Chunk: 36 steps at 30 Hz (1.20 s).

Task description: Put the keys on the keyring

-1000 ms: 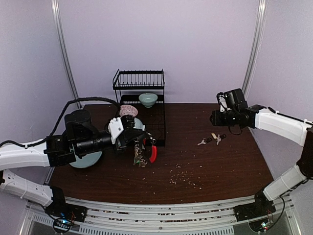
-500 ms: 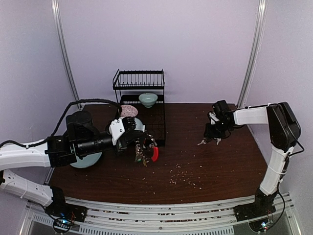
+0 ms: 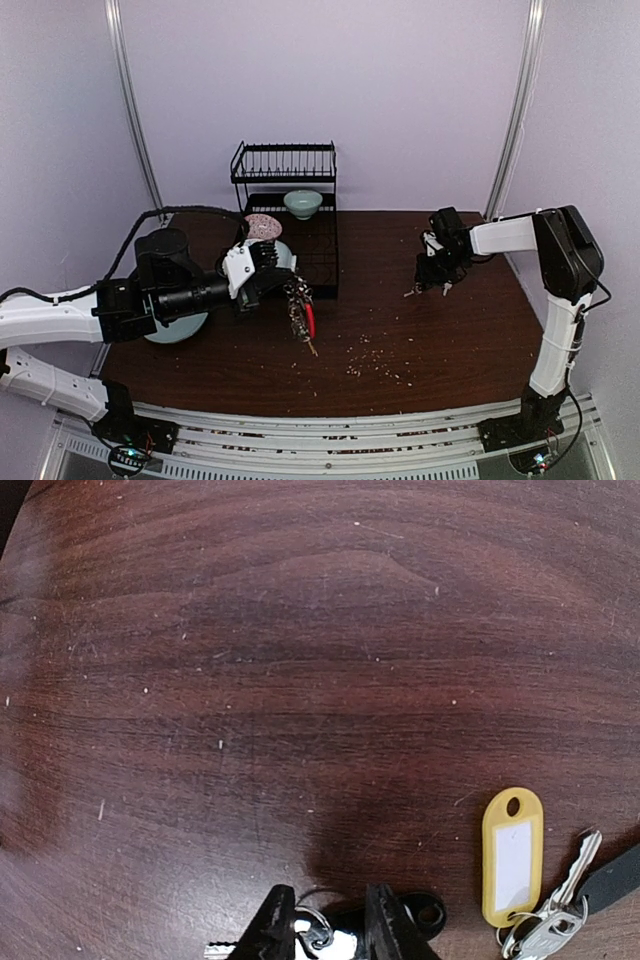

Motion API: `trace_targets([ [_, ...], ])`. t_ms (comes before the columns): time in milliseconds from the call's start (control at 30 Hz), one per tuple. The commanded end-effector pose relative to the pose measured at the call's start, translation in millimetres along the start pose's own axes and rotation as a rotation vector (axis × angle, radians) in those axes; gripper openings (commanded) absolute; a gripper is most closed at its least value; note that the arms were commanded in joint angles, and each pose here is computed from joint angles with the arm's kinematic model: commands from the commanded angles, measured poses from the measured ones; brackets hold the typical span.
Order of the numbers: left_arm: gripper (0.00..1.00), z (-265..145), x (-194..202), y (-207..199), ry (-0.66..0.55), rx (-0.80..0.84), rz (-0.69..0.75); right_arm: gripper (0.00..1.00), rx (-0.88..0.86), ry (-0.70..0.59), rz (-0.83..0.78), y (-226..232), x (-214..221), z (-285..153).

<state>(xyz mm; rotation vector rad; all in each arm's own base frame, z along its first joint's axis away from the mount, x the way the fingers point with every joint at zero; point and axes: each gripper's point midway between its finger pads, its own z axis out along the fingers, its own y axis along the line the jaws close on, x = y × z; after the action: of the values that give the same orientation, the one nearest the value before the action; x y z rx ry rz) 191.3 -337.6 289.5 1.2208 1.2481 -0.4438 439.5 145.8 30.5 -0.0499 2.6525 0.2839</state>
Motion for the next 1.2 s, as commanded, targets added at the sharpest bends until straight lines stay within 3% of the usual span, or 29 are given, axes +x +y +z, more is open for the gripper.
trace_targets([
  [0,0.00,-6.5,-21.9,16.4,-0.081,-0.062,0.018,0.25,0.002,-0.008,-0.002,-1.7,-0.5,-9.3],
  [500,0.00,-3.5,-18.6,16.8,-0.069,-0.065,0.021,0.18,-0.027,0.016,-0.028,11.7,9.6,-12.0],
  [800,0.00,-3.1,-18.6,16.4,-0.068,-0.062,0.021,0.20,-0.033,0.023,-0.062,14.1,16.5,-6.3],
  [967,0.00,-2.4,-18.4,15.2,-0.069,-0.057,0.020,0.27,-0.013,-0.002,-0.082,9.8,14.4,-10.3],
  [1167,0.00,-3.2,-18.8,15.7,-0.069,-0.059,0.022,0.23,-0.046,0.004,-0.065,15.7,15.7,-13.1],
])
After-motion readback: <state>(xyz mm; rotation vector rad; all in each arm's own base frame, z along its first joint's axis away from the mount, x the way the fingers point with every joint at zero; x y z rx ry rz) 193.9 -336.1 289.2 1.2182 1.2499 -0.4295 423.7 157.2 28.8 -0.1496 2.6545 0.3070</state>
